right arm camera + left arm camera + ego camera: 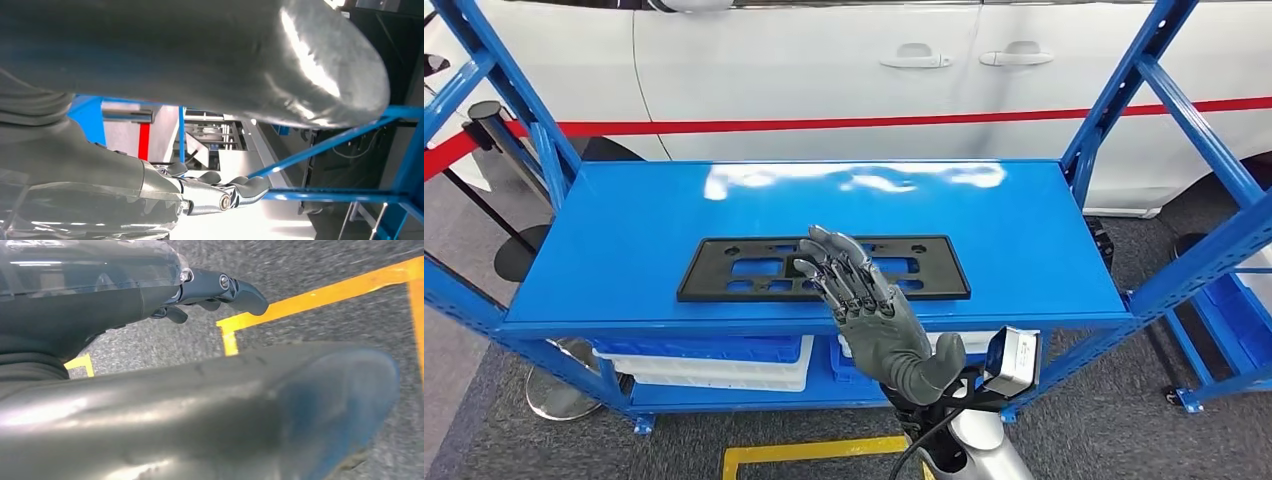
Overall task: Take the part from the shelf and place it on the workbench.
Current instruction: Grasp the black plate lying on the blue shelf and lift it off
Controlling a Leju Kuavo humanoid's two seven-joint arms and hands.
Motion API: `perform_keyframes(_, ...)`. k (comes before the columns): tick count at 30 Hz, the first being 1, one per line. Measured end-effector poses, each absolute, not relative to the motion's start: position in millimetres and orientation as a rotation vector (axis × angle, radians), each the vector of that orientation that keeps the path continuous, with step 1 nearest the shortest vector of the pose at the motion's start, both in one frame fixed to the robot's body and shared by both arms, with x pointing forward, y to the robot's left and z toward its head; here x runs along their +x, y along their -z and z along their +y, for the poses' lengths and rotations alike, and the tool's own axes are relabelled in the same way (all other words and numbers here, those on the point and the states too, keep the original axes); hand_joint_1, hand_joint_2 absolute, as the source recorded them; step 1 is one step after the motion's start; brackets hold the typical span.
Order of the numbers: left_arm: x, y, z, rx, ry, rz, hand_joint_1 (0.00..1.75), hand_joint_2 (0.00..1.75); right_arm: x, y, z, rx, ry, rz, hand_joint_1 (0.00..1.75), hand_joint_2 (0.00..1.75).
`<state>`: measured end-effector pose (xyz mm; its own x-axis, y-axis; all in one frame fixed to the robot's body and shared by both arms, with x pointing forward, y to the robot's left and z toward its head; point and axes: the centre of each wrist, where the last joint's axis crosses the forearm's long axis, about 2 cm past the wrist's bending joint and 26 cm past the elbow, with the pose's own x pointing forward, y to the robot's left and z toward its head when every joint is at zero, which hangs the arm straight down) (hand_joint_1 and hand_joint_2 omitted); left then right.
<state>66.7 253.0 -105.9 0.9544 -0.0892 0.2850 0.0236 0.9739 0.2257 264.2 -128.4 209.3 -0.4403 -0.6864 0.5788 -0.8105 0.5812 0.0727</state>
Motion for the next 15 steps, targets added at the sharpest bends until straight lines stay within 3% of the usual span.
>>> perform_keyframes(11,70.5,105.6,253.5,0.18,0.051,-0.291,0.0,0.0,261.7,-210.6,-124.8,1.218,-0.328,-2.246,0.0,0.0)
perform_keyframes(15,65.8,106.7,255.4,0.154,0.024,-0.29,0.0,1.75,261.1,-208.8,-124.0,1.224,-0.332,-2.238,0.0,0.0)
